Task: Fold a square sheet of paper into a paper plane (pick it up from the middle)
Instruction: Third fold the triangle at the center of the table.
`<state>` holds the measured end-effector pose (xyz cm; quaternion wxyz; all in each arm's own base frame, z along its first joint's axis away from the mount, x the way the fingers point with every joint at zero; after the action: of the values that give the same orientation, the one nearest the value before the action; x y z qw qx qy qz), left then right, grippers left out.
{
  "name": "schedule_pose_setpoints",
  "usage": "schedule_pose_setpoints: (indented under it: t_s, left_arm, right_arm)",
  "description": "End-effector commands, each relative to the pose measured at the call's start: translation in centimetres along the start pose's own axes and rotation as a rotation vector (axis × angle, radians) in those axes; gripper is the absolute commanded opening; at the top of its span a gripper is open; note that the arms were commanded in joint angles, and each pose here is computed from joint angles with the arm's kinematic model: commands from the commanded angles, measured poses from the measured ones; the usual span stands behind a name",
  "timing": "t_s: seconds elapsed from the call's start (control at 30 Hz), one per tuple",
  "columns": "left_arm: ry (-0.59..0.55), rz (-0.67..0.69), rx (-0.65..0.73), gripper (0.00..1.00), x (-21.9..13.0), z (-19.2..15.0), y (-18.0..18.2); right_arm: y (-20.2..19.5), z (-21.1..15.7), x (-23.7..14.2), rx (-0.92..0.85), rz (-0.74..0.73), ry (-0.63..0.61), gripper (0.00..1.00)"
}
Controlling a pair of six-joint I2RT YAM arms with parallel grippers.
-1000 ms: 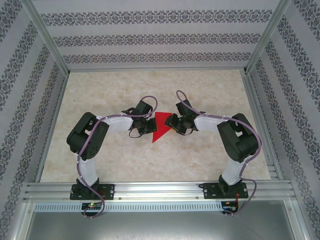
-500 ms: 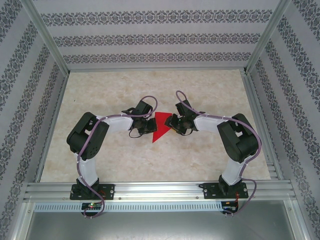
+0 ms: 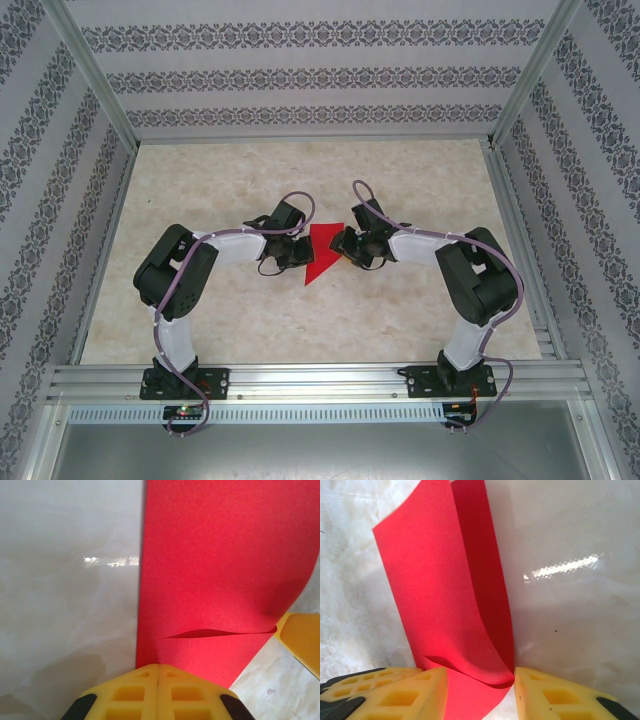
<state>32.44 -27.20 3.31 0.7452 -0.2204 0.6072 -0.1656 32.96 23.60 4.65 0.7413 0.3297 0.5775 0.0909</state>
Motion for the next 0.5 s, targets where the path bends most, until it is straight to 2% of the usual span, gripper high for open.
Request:
schedule_pose_setpoints:
  t_s: [0.0, 0.47]
  left_arm:
    - [0.057, 0.148, -0.047, 0.06, 2.11, -1.66, 4.33]
    - [0.062, 0.148, -0.044, 0.06, 2.24, -1.68, 4.33]
  right_arm:
    - [1.89, 0.09, -1.29, -0.022, 0.056, -0.024, 0.39]
    - [2.48, -0.90, -1.53, -0.012, 0.113, 0.015, 0.39]
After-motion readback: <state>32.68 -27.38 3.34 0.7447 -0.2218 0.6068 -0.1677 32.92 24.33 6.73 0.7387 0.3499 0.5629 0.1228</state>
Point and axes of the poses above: each hand's point on the last joint's axis, 136 mm out from that joint toward the fingers, its own x axis out along the fingers, its own y axis along the line the jaws close on, z = x × y, the point moved 2 cm from there along -x, back along the fingers, and after that the axes turned 1 degree about x, right-handed, at the moved point
